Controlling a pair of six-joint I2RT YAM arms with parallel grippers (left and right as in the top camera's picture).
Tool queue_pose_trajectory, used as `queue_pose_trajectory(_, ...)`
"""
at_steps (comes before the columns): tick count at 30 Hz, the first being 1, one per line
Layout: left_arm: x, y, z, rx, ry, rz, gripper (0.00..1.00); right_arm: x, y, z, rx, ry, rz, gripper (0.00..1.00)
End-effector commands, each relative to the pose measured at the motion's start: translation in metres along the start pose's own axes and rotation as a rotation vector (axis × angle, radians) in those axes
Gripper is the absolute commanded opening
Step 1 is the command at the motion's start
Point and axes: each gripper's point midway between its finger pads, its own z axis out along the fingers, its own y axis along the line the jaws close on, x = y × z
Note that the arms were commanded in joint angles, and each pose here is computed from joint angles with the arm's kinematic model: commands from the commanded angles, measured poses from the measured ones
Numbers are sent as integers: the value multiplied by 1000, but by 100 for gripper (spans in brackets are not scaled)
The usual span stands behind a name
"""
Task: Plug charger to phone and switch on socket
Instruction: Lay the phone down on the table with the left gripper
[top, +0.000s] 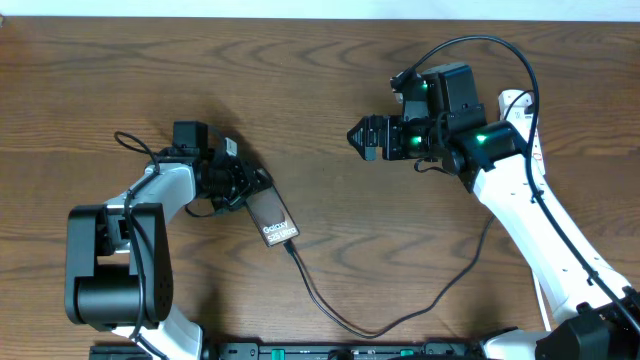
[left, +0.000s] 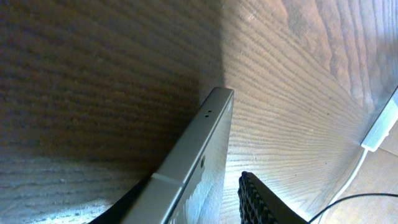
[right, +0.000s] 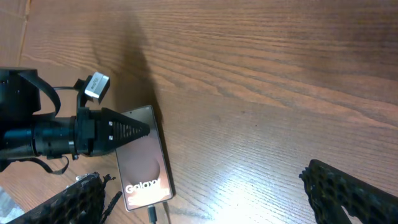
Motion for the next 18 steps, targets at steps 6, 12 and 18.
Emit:
queue_pose_trajectory(6, 7, 24, 3, -113, 8, -24, 42, -3, 8, -4, -9, -15, -35, 99)
queue_pose_trajectory(12, 10, 44, -1, -222, 1, -47, 43, -4, 8, -4, -10, -18, -36, 99)
queue_pose_trajectory(18, 10, 52, -2, -263, -3, -53, 43, -4, 8, -4, -10, -18, -36, 99)
